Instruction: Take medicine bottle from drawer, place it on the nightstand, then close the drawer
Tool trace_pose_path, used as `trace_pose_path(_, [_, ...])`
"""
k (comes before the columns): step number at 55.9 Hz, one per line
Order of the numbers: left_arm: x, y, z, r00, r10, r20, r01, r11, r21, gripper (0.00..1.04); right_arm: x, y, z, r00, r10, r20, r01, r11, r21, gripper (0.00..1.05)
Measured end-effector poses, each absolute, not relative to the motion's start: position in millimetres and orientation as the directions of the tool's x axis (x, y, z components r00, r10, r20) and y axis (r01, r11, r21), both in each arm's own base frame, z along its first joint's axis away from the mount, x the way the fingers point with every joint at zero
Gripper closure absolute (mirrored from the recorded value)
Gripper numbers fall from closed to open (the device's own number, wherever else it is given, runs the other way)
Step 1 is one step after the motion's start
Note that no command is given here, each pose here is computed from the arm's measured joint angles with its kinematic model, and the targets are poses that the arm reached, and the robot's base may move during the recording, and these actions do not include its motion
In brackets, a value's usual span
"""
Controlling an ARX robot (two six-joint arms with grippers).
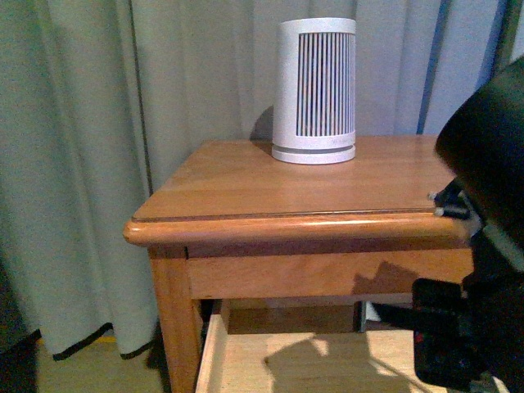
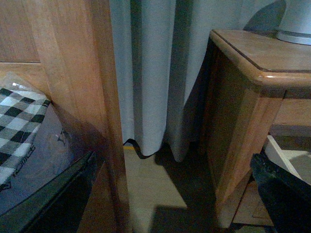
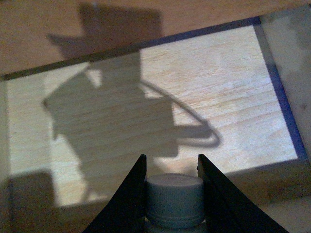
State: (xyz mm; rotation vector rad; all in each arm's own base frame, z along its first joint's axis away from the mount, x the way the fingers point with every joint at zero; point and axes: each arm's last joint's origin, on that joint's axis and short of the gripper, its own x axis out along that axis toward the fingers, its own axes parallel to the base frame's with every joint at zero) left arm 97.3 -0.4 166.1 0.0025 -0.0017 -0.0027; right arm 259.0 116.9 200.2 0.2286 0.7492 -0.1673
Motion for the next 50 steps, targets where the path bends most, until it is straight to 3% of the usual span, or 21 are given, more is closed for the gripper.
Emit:
trace_pose_path(13, [97,0,166,1.0,-0.003,0.002,0.003,1.0,0.002,0.07,243,104,265,0.818,-0.033,-0.575,0.209,0.947,0.243,0.77])
trace_pose_path(28, [97,0,166,1.0,-0.003,0.002,0.003,1.0,0.002,0.07,288,60,332,0.93,-0.129,-0.345,0.226,0.94,0.257,0.77])
trace_pose_path(38, [97,0,166,1.0,-0.002,0.002,0.002,1.0,0.002,0.07,346,30,344,0.929,-0.194,-0.315,0.253,0.954,0.159,0.77])
trace_pose_path(50, [97,0,166,1.0,-0.003,0.002,0.003,1.0,0.002,0.07,406,17,302,0.868,-0.238,-0.435,0.279,0.96,0.031,0.77])
